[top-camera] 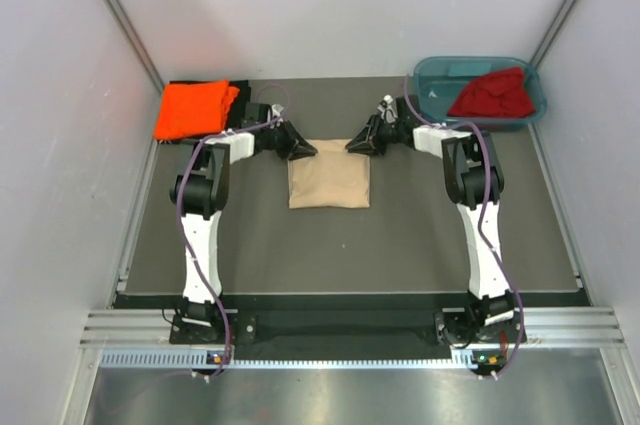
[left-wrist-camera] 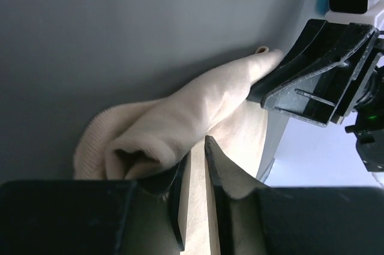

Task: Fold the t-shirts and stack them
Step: Fold the tshirt

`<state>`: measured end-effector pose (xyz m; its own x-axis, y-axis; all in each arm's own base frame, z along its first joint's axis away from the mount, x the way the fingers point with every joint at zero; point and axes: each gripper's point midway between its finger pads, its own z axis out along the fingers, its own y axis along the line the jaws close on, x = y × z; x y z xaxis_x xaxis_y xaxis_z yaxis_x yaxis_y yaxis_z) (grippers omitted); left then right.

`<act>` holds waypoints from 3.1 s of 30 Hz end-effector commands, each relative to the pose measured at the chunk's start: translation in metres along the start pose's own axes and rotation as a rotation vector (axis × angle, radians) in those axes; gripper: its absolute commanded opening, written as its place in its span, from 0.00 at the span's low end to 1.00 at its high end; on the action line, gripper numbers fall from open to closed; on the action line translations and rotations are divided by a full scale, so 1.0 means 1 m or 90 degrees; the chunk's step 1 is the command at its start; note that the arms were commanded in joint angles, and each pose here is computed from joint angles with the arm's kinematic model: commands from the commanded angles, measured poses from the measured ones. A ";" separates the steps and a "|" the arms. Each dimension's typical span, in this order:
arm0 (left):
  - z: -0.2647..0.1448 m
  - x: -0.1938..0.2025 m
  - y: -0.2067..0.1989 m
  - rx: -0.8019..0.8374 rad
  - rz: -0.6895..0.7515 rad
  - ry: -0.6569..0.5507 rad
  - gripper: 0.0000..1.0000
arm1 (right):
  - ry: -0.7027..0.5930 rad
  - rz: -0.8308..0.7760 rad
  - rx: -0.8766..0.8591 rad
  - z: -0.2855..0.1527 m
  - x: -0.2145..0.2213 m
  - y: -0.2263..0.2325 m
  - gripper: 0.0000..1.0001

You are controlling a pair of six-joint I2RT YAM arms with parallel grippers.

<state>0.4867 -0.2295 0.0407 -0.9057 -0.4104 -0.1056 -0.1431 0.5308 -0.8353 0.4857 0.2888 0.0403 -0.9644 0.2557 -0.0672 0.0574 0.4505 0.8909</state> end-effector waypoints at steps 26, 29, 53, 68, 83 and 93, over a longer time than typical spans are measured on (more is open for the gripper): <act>-0.161 0.006 -0.077 -0.093 0.246 -0.157 0.45 | -0.060 -0.165 0.106 -0.077 0.012 0.078 0.29; -0.157 0.031 -0.069 -0.060 0.204 -0.128 0.45 | -0.029 -0.173 0.083 -0.067 0.047 0.082 0.29; -0.112 0.093 -0.048 0.015 0.109 -0.032 0.33 | 0.091 -0.195 0.135 -0.087 0.111 0.004 0.29; -0.091 0.113 0.044 -0.145 -0.008 0.021 0.24 | 0.147 -0.169 0.119 -0.065 0.146 -0.004 0.29; -0.140 0.108 0.059 -0.283 0.109 0.004 0.28 | 0.091 -0.258 0.270 -0.111 0.129 -0.014 0.29; -0.217 0.093 -0.005 -0.258 0.156 -0.159 0.57 | -0.043 -0.533 0.367 -0.106 0.126 0.097 0.53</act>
<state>0.3236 -0.1231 0.1388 -0.8399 -0.3390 -0.4238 -0.0918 0.8584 -0.5047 0.3370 0.2684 0.1247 -0.8514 -0.2323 -0.4702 -0.4340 0.8154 0.3831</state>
